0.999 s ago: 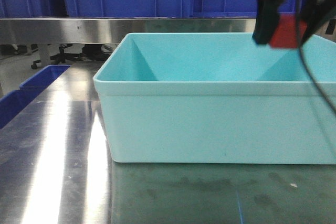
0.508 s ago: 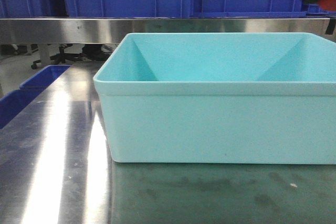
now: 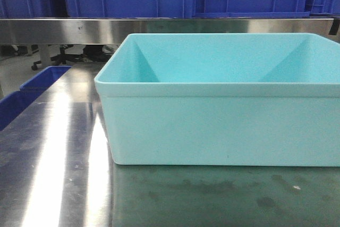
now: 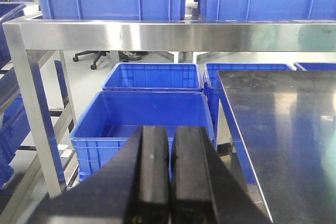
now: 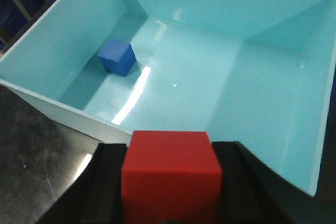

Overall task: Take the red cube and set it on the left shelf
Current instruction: 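Lift the red cube out of the teal bin with the right gripper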

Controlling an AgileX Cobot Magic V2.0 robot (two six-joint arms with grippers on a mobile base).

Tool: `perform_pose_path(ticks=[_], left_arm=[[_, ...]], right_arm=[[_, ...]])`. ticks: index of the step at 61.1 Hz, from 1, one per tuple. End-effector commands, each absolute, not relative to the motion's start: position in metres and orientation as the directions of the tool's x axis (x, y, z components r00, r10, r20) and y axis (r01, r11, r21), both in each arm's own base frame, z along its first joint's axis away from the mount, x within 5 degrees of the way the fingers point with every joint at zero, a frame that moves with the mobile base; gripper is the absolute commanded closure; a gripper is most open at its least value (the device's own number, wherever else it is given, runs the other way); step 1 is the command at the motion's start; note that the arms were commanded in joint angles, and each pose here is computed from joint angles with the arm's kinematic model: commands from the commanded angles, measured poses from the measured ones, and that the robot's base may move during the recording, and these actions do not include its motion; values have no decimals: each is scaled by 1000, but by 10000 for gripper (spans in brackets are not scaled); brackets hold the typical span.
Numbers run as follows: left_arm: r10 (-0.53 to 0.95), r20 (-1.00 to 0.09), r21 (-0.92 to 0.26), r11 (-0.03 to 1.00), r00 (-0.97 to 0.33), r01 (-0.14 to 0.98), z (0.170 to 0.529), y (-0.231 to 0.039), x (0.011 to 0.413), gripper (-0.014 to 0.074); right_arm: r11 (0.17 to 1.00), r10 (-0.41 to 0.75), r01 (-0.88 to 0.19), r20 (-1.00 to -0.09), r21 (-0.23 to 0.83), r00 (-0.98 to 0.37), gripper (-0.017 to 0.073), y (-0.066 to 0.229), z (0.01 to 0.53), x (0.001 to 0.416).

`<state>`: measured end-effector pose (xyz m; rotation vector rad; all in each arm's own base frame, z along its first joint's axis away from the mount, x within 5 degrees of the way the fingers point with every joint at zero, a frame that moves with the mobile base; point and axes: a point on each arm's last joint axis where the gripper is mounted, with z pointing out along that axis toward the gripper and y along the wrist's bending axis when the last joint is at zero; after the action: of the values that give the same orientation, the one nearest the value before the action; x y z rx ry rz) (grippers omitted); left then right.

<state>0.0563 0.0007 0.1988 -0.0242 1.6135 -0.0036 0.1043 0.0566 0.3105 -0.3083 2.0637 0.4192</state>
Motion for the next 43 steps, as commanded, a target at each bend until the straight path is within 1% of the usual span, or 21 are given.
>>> perform_pose_path(ticks=[1,18,43], left_arm=[[-25,-999,-25,1000,36,-5,200,0,56,492],[-25,-999,-25,1000,36,-5,200,0,56,492],[-25,-999,-25,1000,36,-5,200,0,56,492]], right_arm=[[891,15,-424,-942,164,-334,375,55,327,101],[869,119,-464,-983,171,-141,375,46,346,83],[868,126,-466,-984,172,-129,375,43,347,79]])
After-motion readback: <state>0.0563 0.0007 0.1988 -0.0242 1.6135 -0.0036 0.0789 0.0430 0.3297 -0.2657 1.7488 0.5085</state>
